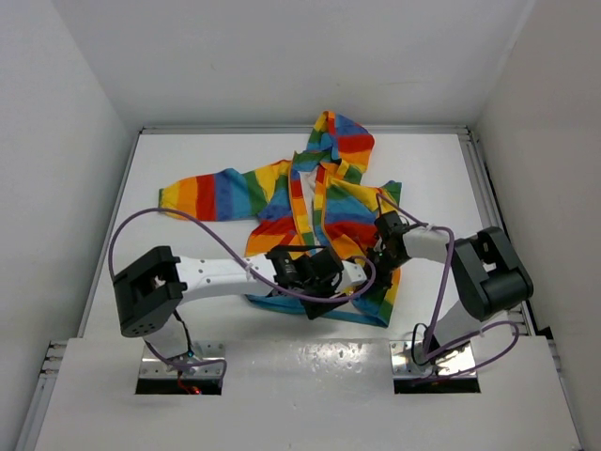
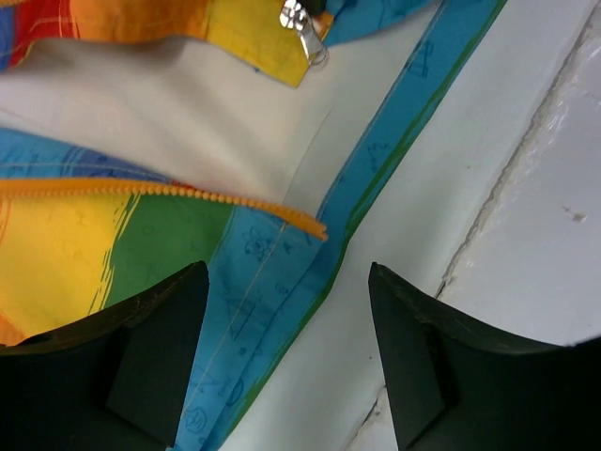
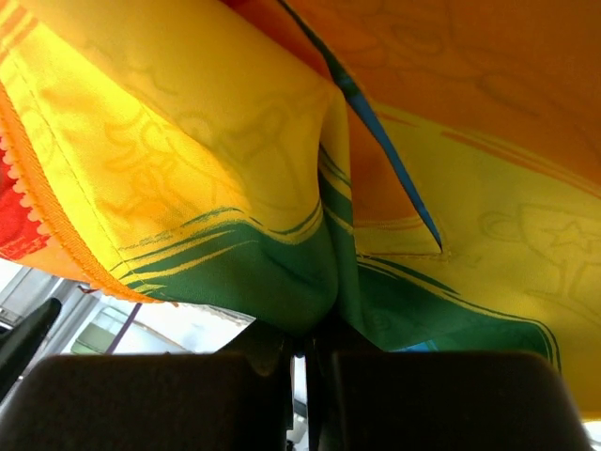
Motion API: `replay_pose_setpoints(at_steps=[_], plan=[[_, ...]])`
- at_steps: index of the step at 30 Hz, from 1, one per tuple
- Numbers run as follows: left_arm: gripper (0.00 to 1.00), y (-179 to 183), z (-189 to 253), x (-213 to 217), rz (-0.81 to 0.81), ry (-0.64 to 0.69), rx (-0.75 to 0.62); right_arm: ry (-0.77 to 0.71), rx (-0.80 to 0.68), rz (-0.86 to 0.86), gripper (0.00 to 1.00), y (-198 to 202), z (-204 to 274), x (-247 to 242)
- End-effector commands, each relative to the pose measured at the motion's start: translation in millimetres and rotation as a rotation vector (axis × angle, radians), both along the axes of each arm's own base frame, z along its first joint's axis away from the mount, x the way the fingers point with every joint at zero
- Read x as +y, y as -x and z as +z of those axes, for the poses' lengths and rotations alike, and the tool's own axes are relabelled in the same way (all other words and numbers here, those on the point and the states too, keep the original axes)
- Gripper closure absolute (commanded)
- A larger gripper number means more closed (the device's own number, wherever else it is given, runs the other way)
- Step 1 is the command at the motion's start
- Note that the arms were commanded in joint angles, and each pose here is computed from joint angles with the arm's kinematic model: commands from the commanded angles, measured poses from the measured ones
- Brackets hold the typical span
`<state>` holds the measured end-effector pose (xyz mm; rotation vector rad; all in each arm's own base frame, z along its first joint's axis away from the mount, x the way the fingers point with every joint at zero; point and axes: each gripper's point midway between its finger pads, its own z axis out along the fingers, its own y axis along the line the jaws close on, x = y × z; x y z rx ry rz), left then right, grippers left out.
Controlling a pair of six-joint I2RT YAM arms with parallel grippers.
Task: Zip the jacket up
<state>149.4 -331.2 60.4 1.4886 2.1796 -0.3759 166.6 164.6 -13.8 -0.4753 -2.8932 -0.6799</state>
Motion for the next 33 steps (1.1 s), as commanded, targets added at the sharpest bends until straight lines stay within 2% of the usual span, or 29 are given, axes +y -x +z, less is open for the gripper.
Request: replay_pose_setpoints(at_steps=[1, 11, 15, 16, 20, 21, 25, 30, 33], plan=[[0.26, 0, 15, -25, -0.003, 0.078, -0.014, 0.016, -0.009, -0.011, 1.00, -12, 3, 1], [0.22, -1, -19, -27, 0.022, -0.010, -0.009, 0.010, 0.001, -0.025, 1.00, -15, 6, -1], [0.28, -17, -24, -19, 0.071, -0.037, -0.037, 0.019, 0.007, -0.020, 1.00, -14, 5, -2], [0.31, -15, -23, -14, 0.071, -0.044, -0.034, 0.020, 0.009, -0.018, 1.00, -14, 5, -3], [0.53, -27, -12, 4, 0.060, -0.058, -0.063, 0.029, 0.008, -0.009, 1.00, -12, 6, -5], [0.66, -27, -15, 14, 0.046, -0.074, -0.054, 0.039, 0.013, -0.008, 1.00, -10, 5, -7], [0.99, -43, 4, 40, 0.043, -0.097, -0.128, 0.046, -0.005, -0.004, 1.00, -9, 6, -11], [1.00, -65, 38, 77, 0.059, -0.137, -0.252, 0.048, -0.007, -0.007, 1.00, -4, 5, -17], [1.00, -73, 63, 97, 0.035, -0.173, -0.370, 0.038, -0.030, 0.006, 1.00, -7, 8, -16]])
